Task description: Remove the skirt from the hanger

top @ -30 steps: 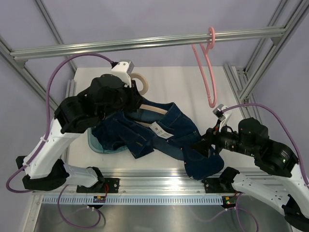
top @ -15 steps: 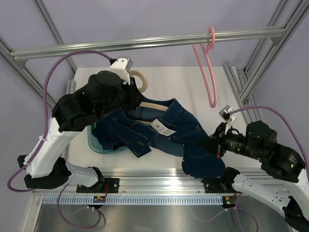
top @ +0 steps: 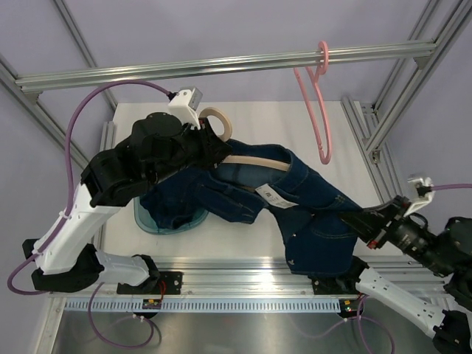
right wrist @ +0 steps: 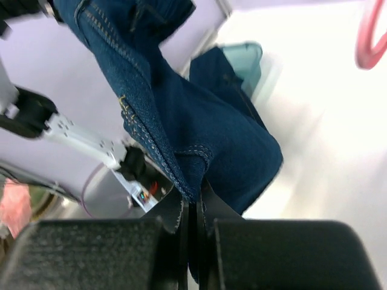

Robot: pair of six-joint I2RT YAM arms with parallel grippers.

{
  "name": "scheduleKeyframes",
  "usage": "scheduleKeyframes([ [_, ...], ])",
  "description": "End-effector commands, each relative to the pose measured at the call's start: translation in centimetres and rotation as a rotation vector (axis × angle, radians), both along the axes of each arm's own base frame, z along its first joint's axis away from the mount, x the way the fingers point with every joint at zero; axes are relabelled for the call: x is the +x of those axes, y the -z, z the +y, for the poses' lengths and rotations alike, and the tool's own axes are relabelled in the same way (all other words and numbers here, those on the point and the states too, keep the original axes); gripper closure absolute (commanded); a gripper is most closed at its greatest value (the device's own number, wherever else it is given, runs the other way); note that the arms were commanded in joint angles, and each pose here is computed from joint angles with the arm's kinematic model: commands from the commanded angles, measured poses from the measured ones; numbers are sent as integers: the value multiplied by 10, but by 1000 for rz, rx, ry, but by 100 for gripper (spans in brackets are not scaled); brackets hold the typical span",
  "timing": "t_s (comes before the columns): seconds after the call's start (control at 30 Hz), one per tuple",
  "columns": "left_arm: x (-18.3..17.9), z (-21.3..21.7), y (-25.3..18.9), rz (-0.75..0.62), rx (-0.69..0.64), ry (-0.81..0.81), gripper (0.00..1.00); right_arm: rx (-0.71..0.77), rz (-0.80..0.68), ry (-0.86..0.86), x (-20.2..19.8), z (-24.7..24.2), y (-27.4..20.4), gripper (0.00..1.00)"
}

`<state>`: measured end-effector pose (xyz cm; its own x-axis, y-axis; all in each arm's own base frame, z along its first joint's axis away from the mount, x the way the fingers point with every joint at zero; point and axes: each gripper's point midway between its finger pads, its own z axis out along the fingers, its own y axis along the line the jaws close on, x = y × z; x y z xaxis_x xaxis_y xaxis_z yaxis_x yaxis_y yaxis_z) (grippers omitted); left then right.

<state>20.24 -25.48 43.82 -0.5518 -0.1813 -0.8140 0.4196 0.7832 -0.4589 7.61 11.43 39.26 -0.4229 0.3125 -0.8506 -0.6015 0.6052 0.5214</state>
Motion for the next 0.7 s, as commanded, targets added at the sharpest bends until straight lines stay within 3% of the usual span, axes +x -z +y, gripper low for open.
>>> scheduleKeyframes([
  [0.0,4,30,-36,-110,-108,-96,100,202,-96,159,-9,-49,-46,100],
  [0.2,-4,28,-59,-137,-229,-72,100,334,-144,244,-25,-88,-52,100],
  [0.43,-7,27,-62,-137,-258,-60,100,453,-159,279,-39,-114,-58,100],
  [0.67,-23,9,-79,-152,-369,67,100,317,-93,216,-20,-75,-46,100],
])
